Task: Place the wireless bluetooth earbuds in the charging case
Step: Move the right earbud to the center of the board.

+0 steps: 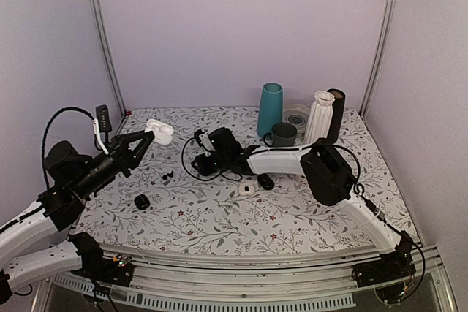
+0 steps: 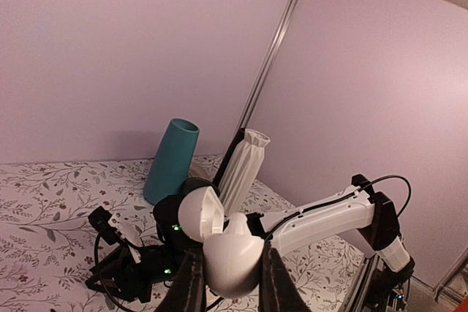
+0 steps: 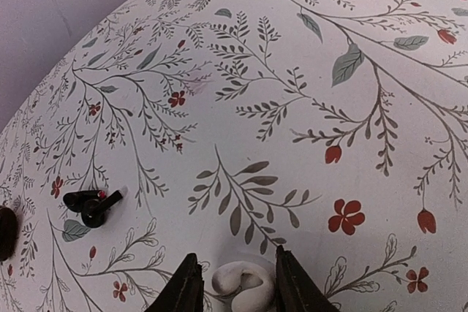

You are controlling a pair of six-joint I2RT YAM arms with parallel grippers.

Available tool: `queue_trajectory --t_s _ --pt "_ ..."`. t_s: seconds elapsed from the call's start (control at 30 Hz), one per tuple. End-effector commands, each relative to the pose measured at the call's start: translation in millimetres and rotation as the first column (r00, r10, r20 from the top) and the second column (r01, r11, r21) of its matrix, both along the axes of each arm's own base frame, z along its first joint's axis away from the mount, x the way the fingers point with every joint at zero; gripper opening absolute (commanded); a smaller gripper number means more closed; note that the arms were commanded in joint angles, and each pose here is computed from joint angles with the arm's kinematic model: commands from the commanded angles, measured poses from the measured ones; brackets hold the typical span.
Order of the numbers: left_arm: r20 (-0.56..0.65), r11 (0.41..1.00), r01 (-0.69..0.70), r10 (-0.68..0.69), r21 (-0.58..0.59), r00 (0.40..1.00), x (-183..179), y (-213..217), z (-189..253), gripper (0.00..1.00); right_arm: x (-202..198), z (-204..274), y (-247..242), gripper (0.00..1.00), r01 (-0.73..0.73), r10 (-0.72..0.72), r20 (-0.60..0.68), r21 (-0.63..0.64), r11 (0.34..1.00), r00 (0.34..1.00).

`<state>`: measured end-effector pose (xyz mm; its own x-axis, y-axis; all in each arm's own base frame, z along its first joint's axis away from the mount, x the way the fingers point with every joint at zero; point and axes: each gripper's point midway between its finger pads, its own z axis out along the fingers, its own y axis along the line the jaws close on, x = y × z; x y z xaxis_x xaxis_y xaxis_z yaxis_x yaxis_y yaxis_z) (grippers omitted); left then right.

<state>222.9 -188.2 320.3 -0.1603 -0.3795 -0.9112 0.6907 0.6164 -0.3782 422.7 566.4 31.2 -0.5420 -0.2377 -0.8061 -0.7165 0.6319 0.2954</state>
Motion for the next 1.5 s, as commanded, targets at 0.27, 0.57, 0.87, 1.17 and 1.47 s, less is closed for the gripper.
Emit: queue_trajectory --t_s 0.27,0.57,0.87,1.17,1.47 --pt "0.022 1.0 -0.005 0.006 -0.018 1.0 1 3 13 0.0 -7 -30 -8 0.32 0.013 -0.018 -0.063 -0.081 0.997 0.998" --pt "0.02 1.0 -0.006 0.007 -0.019 1.0 2 3 13 0.0 -23 -38 -10 0.29 0.019 -0.016 0.012 -0.218 0.976 1.0" --pt "0.015 1.0 -0.008 0.008 -0.028 1.0 3 3 13 0.0 -28 -30 -21 0.14 0.032 -0.024 0.036 -0.255 0.966 0.999" --pt "0.003 0.999 -0.013 0.014 -0.038 1.0 6 3 10 0.0 -56 -7 -43 0.09 0.027 -0.028 0.001 -0.233 0.972 1.0" --pt "-0.011 0.999 0.002 -0.002 -0.047 1.0 12 -3 2 0.0 -116 13 -73 0.08 0.002 -0.015 -0.058 -0.223 0.975 0.998"
